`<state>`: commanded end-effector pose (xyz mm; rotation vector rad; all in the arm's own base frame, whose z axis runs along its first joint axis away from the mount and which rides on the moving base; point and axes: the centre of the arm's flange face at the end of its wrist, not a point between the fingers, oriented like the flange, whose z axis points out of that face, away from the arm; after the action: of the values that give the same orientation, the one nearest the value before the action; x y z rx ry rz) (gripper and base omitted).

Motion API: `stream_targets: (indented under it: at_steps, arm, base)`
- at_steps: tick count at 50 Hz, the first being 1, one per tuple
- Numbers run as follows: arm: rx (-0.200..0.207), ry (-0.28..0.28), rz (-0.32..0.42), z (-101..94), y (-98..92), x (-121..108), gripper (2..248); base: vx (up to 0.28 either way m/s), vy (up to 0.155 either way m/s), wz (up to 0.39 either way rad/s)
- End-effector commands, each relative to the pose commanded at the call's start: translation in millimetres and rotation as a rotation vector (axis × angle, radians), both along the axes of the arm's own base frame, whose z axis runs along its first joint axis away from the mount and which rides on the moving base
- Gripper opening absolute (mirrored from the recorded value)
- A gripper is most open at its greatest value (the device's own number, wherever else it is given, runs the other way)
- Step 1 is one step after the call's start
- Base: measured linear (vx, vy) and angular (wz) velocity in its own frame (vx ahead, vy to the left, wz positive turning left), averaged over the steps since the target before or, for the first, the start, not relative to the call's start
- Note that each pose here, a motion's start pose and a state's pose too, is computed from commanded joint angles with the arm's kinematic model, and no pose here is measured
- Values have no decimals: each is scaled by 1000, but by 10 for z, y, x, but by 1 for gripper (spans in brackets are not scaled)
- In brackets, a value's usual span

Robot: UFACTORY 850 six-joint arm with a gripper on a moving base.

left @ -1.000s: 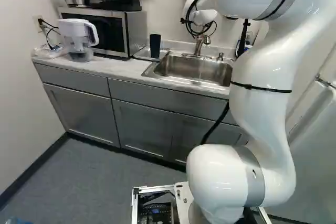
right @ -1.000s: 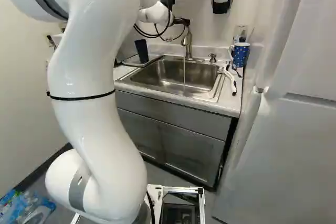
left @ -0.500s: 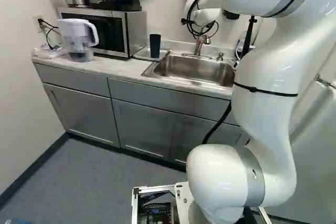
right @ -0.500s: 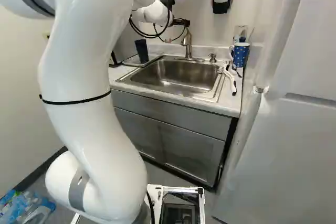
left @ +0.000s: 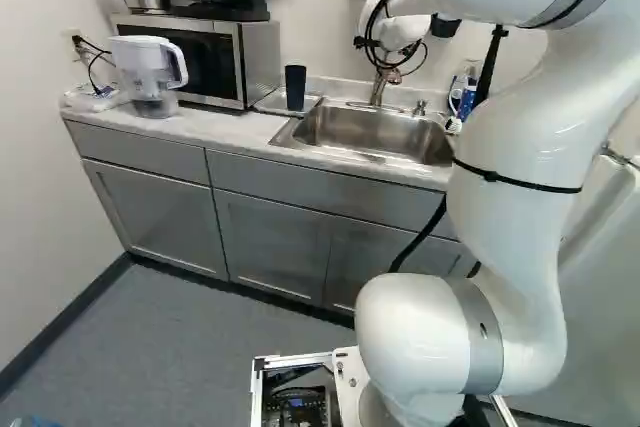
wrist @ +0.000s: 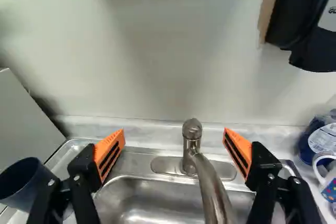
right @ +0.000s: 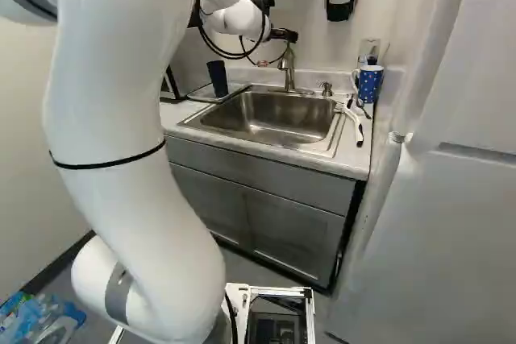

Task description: Rinse the cup and place it in the tray

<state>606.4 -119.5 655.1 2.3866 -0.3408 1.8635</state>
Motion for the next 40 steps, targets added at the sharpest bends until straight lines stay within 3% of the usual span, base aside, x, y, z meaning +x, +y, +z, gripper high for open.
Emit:
stream_targets:
  at_steps: [13,40]
  arm:
    - [19,76,-16,-53,-94,-233,247]
    - [32,365,-9,-260,-179,-870,247]
  base:
    - [0,0,0]
    - [0,0,0]
